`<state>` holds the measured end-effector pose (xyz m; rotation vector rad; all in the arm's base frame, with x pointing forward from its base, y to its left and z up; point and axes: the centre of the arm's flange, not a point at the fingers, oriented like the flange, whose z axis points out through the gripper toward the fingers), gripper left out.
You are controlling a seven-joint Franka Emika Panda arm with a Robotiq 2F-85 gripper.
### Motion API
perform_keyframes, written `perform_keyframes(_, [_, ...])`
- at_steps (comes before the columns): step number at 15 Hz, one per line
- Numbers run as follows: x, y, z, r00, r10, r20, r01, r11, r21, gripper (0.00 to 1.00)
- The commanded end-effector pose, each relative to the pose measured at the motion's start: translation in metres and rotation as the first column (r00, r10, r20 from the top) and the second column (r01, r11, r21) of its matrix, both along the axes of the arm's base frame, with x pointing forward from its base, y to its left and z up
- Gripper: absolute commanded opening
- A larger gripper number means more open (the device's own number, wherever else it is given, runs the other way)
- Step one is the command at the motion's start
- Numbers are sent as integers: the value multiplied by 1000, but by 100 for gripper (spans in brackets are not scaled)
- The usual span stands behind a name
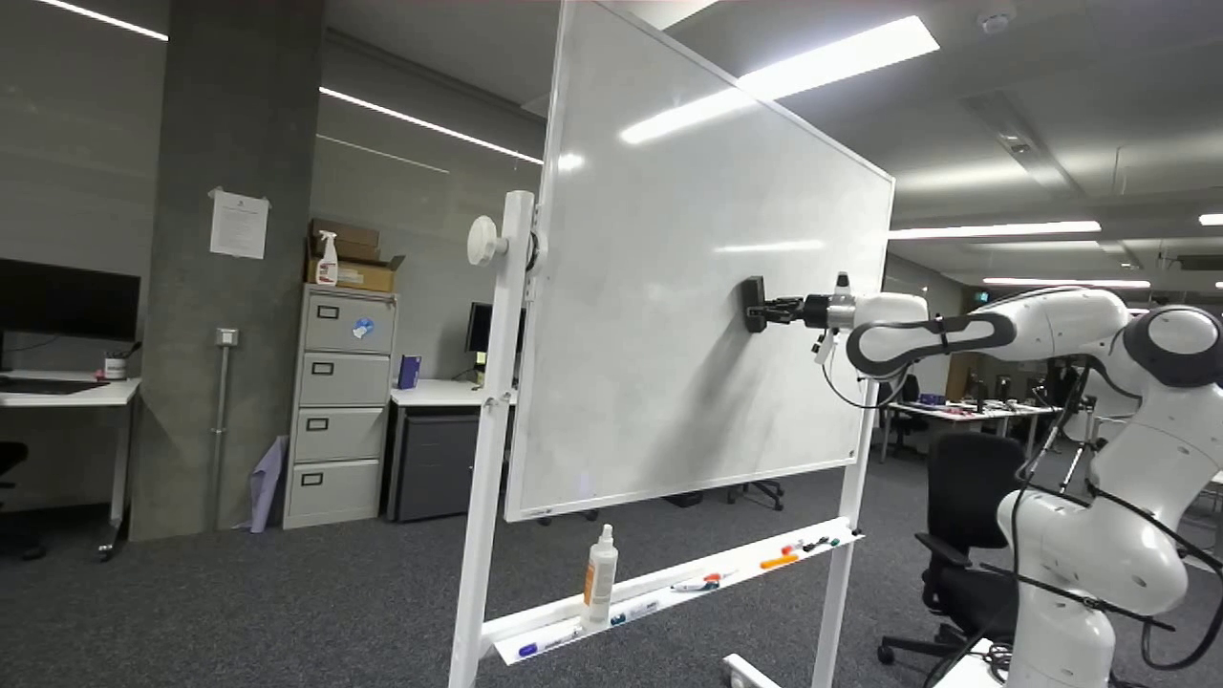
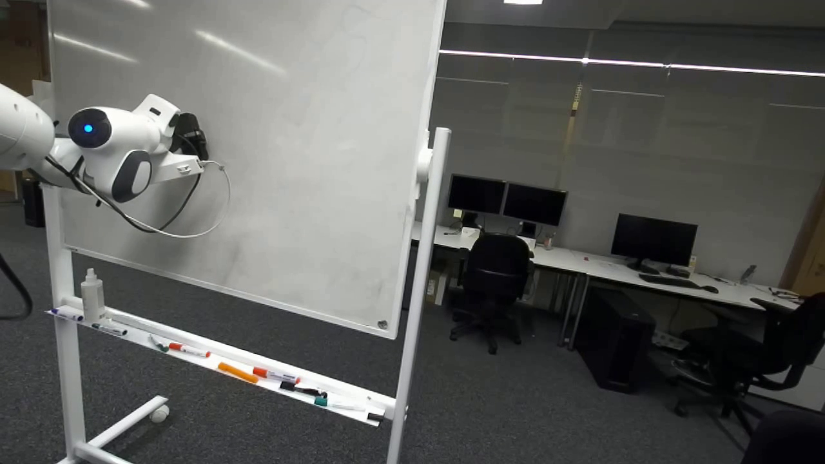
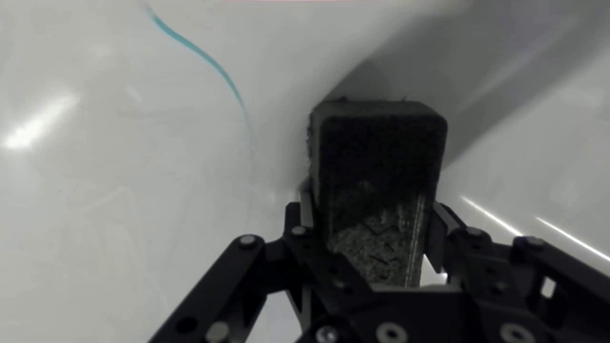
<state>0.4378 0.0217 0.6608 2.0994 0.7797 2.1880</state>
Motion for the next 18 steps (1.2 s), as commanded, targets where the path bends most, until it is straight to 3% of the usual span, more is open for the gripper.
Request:
perform_keyframes(1, [11,2,-28,995,-26,97,27,1000,-12,31])
perform_keyframes(7, [11,-39,-14,987,-54,153,55,998,-2,31])
perform_keyframes(18, [18,-59,-73,998,-50,38,50,999,-3,31])
